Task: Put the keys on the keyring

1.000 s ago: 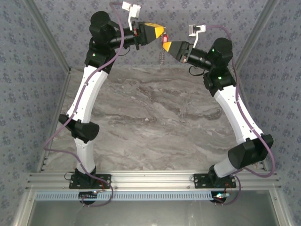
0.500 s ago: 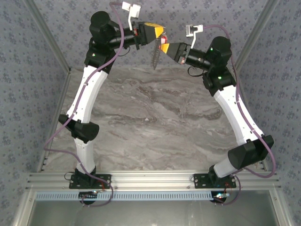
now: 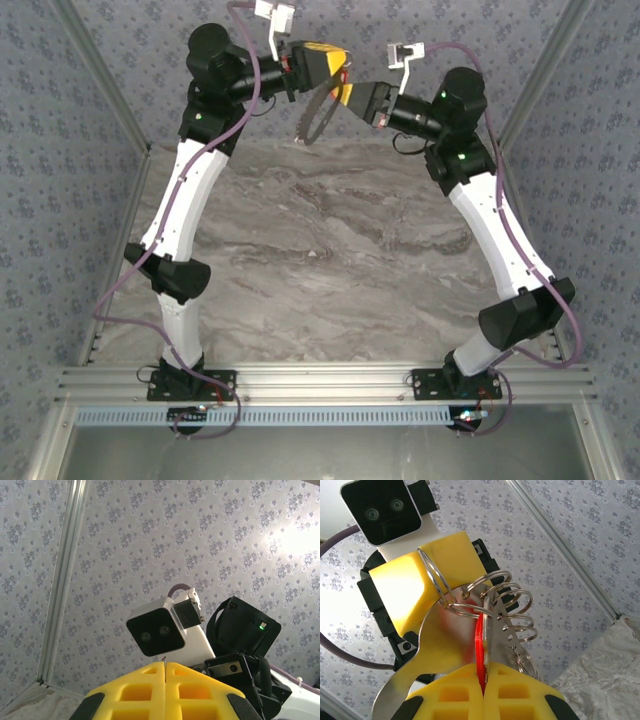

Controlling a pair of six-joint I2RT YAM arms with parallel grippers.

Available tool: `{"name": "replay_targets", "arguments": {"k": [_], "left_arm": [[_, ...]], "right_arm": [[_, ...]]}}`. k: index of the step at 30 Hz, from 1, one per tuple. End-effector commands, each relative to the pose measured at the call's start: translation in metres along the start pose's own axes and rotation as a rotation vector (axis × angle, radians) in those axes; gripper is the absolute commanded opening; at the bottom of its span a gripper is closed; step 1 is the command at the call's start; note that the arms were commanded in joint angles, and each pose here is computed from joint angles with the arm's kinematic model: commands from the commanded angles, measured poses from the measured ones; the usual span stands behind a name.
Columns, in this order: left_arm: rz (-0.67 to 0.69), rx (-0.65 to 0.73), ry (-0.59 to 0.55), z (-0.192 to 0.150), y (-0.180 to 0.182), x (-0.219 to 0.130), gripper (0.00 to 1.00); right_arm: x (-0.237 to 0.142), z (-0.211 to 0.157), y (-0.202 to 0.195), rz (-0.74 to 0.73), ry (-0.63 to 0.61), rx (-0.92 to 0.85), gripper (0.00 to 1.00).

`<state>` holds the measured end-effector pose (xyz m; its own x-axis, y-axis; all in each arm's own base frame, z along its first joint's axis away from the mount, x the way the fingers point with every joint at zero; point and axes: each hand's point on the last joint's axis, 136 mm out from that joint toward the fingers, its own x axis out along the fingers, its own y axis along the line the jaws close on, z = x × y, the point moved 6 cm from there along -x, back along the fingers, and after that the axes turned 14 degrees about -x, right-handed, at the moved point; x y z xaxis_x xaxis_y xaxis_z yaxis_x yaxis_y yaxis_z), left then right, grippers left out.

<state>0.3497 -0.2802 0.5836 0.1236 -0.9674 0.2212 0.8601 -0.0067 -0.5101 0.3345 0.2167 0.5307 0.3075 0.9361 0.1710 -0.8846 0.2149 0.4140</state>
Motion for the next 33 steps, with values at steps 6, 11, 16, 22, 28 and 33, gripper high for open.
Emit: {"name": "replay_targets", "arguments": {"k": [6,11,16,22,28,33], "left_arm": [[-0.081,0.048,-0.028,0.010,-0.033,0.000,0.00],[-0.084,0.035,-0.028,0.009,-0.029,0.002,0.00],[-0.094,0.031,-0.027,0.008,-0.028,0.004,0.00],[-0.098,0.031,-0.036,0.010,-0.027,0.004,0.00],[-0.112,0.021,-0.052,0.012,-0.023,0.005,0.00],[-0.137,0.001,-0.076,0.017,-0.019,0.004,0.00]], "right_arm": [[0.020,-0.002,0.015,0.102,0.041,-0.027,0.00],[0.026,-0.007,0.021,0.156,0.081,-0.025,0.00],[0.019,-0.007,0.014,0.154,0.096,-0.011,0.00],[-0.004,-0.001,0.000,0.097,0.080,0.006,0.29],[-0.044,0.004,-0.016,-0.009,0.040,0.019,0.40],[-0.076,0.016,-0.022,-0.098,-0.011,-0.002,0.40]]}}
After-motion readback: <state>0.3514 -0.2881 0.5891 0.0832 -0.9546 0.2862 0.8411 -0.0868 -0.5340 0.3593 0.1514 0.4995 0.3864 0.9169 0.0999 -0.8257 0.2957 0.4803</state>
